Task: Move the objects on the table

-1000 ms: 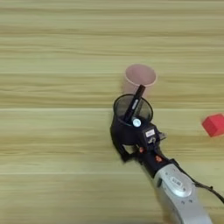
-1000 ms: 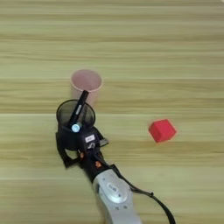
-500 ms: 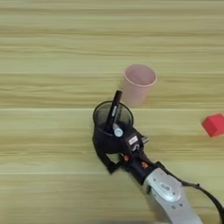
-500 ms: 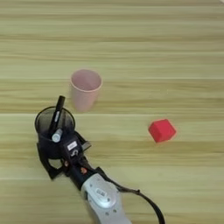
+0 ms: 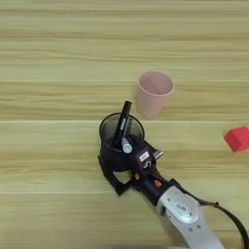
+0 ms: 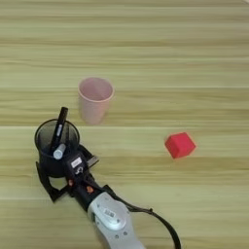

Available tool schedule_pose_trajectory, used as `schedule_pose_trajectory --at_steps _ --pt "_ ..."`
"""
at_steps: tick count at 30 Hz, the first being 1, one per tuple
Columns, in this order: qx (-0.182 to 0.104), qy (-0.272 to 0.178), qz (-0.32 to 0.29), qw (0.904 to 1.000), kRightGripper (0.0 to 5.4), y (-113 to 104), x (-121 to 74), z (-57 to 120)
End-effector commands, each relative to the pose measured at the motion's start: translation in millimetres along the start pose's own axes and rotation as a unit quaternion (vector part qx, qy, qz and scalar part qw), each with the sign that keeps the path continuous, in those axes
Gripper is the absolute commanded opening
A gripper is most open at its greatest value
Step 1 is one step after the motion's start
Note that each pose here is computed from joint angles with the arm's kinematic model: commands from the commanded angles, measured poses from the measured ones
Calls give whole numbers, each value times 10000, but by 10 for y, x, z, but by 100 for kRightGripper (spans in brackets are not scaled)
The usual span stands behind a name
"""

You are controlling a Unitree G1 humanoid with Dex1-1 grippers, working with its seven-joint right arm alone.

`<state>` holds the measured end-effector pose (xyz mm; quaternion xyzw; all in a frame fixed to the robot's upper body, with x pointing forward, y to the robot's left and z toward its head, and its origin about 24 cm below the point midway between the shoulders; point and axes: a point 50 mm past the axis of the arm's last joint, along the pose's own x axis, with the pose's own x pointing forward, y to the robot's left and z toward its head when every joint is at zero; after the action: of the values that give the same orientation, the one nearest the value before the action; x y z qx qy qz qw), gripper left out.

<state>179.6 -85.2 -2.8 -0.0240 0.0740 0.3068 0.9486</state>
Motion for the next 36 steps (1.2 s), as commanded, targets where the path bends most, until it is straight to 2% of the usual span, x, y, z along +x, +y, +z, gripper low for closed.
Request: schedule_pose_trajectory --at_steps 1,18,36 --pt "-40 270 19 9996 539 15 -50 -83" --pt "-60 419 18 9991 539 28 -221 -105" --pt "-34 655 -386 9971 539 -59 -501 -116"
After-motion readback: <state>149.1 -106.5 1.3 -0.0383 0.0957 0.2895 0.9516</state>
